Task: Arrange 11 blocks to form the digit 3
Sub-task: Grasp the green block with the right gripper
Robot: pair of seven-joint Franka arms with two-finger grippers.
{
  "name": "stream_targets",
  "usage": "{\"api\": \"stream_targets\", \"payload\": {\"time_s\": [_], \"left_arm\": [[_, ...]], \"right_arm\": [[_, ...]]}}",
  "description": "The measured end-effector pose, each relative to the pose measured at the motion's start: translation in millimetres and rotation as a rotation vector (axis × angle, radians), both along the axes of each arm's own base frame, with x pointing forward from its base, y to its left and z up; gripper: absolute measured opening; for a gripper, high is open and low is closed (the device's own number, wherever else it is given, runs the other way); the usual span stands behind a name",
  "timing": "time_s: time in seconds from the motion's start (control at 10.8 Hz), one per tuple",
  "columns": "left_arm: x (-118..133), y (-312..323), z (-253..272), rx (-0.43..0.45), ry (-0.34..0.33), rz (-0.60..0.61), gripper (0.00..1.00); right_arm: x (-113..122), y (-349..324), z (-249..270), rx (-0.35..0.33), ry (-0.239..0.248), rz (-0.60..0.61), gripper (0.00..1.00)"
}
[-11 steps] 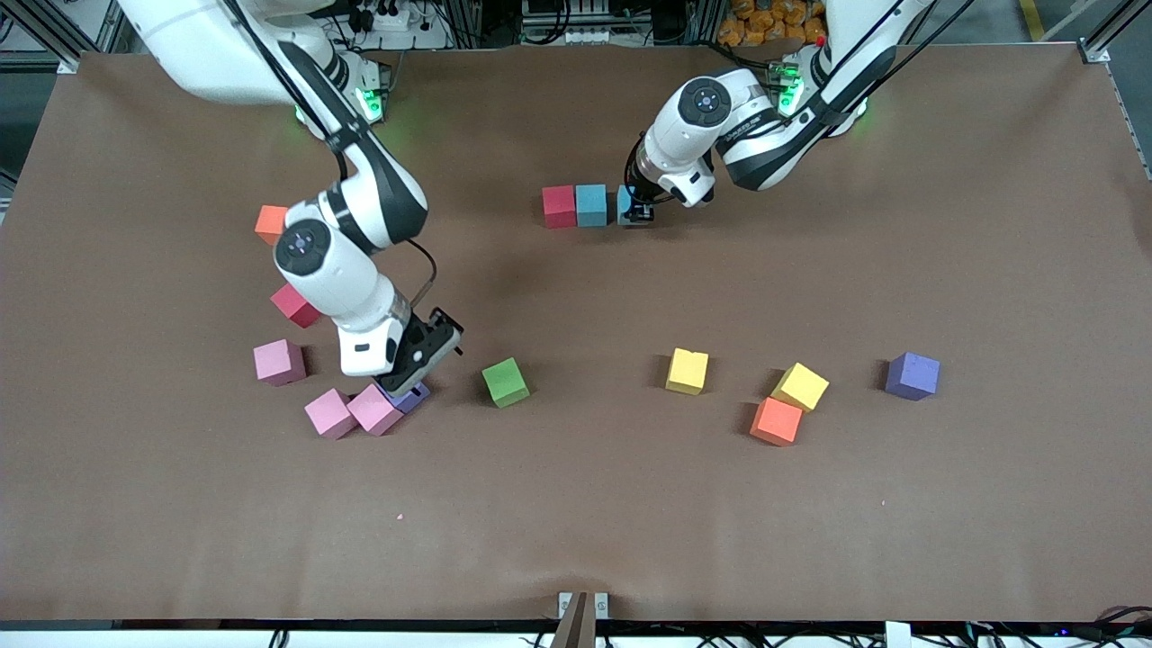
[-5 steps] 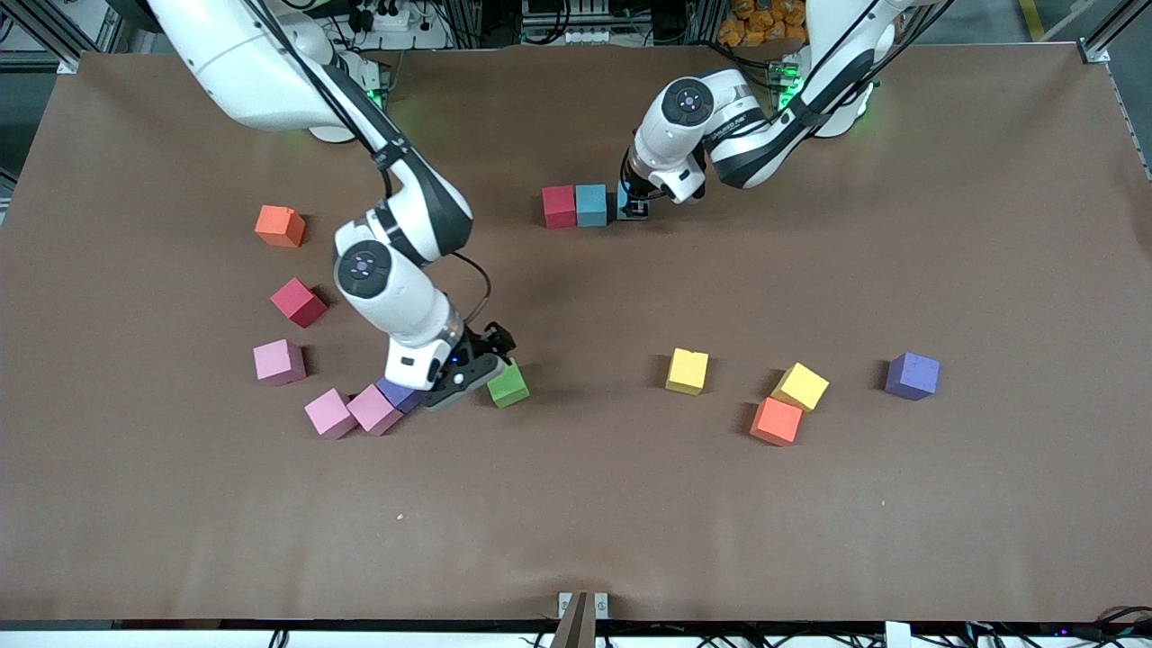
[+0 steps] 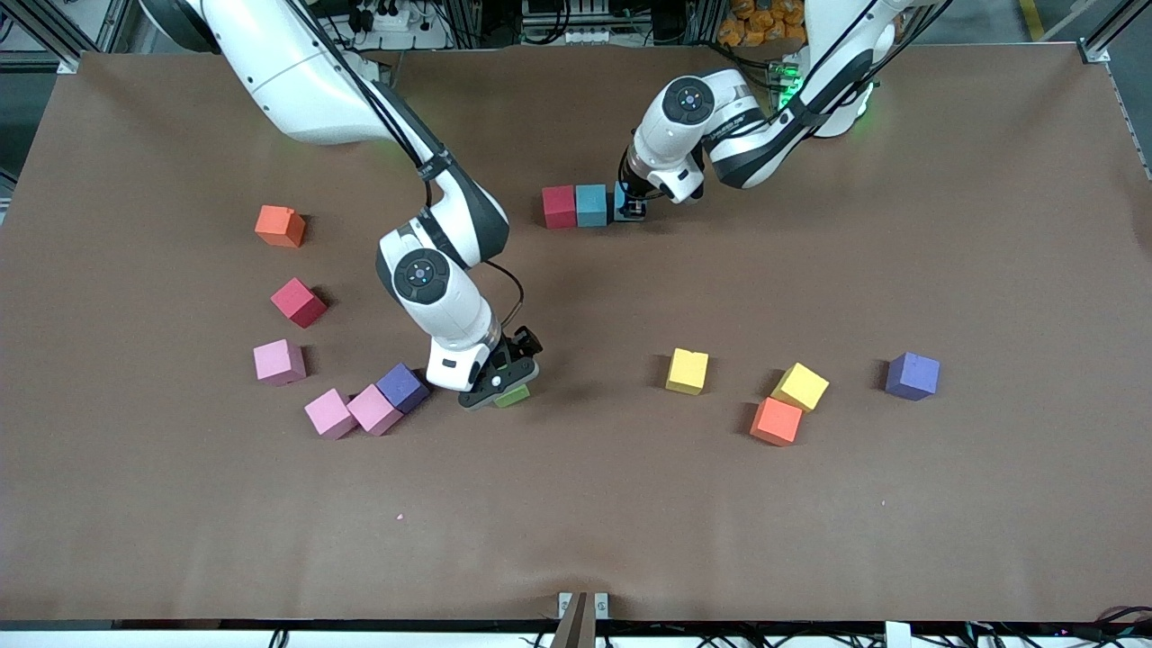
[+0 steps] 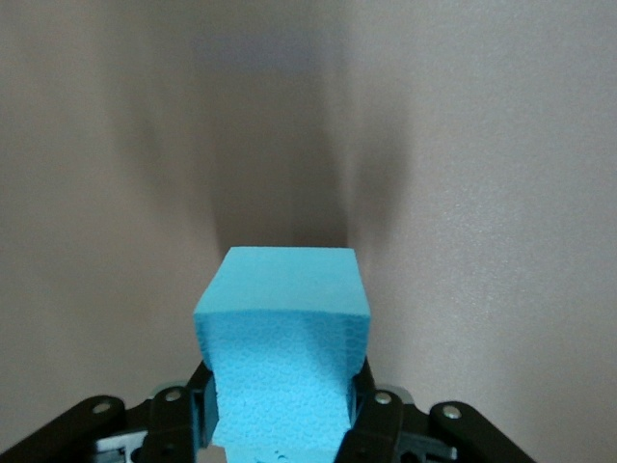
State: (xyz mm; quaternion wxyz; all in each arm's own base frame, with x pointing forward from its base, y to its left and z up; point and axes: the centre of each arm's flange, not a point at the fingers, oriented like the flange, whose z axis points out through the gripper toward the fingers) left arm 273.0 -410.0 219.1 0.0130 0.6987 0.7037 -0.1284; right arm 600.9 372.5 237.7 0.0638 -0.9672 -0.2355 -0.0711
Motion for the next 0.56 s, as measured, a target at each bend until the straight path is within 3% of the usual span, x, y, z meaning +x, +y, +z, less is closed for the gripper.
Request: {"api": "stream_targets", "payload": {"time_s": [0.56], "left_arm": [[-2, -2, -4, 0.001, -0.004, 0.003, 0.54]], "right_arm": [[0, -4, -20, -0.023, 0.02, -0.006, 1.0]]}}
